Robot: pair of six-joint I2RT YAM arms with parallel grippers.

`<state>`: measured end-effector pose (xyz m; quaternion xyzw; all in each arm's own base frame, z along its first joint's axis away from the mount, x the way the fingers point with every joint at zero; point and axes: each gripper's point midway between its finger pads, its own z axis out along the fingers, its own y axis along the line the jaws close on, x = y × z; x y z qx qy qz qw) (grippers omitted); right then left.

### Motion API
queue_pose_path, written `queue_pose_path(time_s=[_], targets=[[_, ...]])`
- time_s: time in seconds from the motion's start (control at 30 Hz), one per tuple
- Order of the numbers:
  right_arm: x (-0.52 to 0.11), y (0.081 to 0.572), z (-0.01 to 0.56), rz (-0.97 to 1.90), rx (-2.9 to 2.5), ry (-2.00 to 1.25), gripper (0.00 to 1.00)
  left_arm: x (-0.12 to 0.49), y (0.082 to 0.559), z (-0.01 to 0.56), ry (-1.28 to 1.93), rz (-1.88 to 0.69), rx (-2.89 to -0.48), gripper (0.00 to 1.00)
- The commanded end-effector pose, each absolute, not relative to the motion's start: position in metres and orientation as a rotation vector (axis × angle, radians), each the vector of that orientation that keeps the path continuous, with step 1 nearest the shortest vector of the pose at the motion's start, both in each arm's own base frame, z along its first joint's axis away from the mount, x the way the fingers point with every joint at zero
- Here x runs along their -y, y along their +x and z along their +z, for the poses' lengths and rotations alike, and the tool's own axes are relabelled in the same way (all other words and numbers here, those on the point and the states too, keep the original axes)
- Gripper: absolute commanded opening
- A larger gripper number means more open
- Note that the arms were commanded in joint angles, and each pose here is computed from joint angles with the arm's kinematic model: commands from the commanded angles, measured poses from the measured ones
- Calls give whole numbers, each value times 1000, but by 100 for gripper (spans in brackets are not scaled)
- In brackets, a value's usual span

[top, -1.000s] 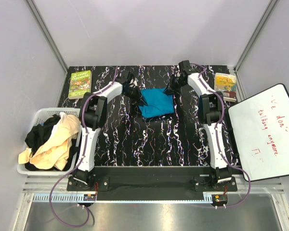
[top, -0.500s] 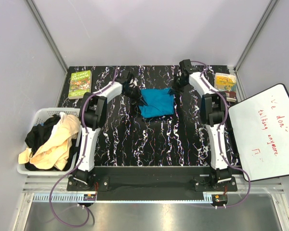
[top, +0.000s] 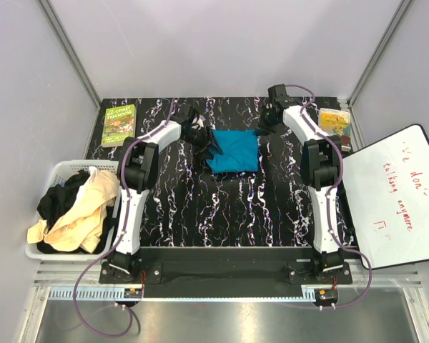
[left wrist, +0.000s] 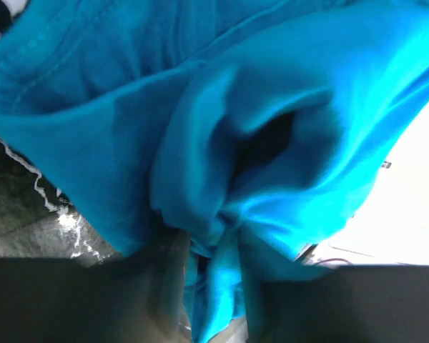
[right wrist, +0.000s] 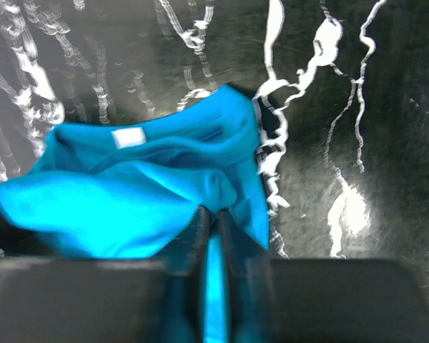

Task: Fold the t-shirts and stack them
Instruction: Smooth out wrinkles on the folded tshirt

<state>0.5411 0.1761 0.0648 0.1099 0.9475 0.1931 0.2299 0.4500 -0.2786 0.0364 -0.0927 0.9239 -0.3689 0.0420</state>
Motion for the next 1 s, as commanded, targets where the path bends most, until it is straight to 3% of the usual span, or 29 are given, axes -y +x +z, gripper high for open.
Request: queue_pose_path(time_s=[0.0, 0.07, 0.1, 0.2, 0.37, 0.43, 0.5, 0.53, 0.77, 0.97], targets=[[-171, 557, 66, 505, -2564, 308, 27, 272, 447, 70, -221, -1153, -2794, 71], [-168, 556, 87, 484, -2523, 285, 38, 268, 445, 88, -174, -1123, -2755, 99], [-166, 557, 97, 470, -2503, 281, 51, 265, 442, 110, -144, -1116, -2714, 99], [-158, 552, 135, 436, -2433, 253, 64, 258, 438, 144, -86, -1070, -2638, 99], [-166, 532, 164, 519, -2407, 199, 67, 251, 429, 162, -49, -1040, -2599, 99], [-182, 519, 169, 594, -2418, 141, 56, 248, 428, 169, -36, -1017, -2578, 99], [-200, 513, 171, 662, -2412, 57, 14, 246, 428, 174, -30, -1008, -2564, 99], [-219, 504, 170, 713, -2425, 4, 0, 246, 428, 175, -28, -1006, -2562, 99], [-301, 458, 135, 1086, -2559, -161, 0, 244, 426, 160, -63, -989, -2616, 99], [-334, 429, 99, 1305, -2657, -234, 0, 236, 421, 140, -72, -915, -2681, 99]])
